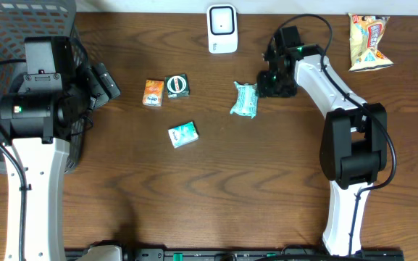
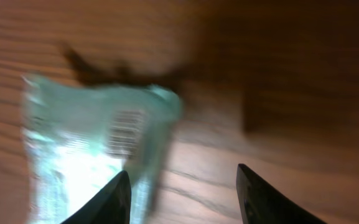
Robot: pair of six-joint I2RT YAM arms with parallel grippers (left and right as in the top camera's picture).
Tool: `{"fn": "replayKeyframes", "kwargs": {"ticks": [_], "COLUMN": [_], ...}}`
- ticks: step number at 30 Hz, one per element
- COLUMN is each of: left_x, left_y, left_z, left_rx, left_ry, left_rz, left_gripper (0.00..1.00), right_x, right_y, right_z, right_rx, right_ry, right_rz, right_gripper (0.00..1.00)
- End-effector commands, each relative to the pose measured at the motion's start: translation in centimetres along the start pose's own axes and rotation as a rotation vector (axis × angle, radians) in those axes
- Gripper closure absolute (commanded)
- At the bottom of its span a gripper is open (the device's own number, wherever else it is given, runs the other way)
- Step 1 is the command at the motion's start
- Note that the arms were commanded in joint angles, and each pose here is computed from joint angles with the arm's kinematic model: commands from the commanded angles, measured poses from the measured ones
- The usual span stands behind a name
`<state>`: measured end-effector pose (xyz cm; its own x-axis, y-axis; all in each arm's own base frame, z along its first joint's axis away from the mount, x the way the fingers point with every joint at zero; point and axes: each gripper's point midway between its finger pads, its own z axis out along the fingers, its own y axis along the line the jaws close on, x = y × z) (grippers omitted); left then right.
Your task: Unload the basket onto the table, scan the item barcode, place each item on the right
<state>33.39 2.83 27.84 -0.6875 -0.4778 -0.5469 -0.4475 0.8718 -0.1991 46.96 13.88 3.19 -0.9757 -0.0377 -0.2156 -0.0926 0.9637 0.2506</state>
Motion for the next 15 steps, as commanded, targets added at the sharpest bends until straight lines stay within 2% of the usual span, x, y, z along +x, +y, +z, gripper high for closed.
{"fn": "replayKeyframes", "kwargs": {"ticks": [1,5,8,15], "left_x": [-0.1,-0.1,-0.1,-0.1], "left_y": [0.2,0.2,0.2,0.2], "left_z": [-0.2,-0.2,-0.2,-0.2], "left_rx": [-0.006,-0.006,-0.006,-0.006], "left_ry": [-0.007,-0.007,-0.007,-0.007], "left_rz": [-0.013,-0.013,-0.013,-0.013], "left_gripper": [0.03,0.02,0.02,0.02], "right_x": [-1.1,-1.0,-0.8,-0.2], "right_y": [3.5,6.2,7.7,8.8], "right_z": [-1.8,-3.1,-4.1,-5.1], "right_rx": [-0.201,-0.364,-0.465,-0.518], "right_ry": [-0.030,-0.014,0.000,0.022], "right_rz": [-0.005,-0.014,-0.017,-0.019], "right_gripper": [0.52,0.46,0.45,0.50]}}
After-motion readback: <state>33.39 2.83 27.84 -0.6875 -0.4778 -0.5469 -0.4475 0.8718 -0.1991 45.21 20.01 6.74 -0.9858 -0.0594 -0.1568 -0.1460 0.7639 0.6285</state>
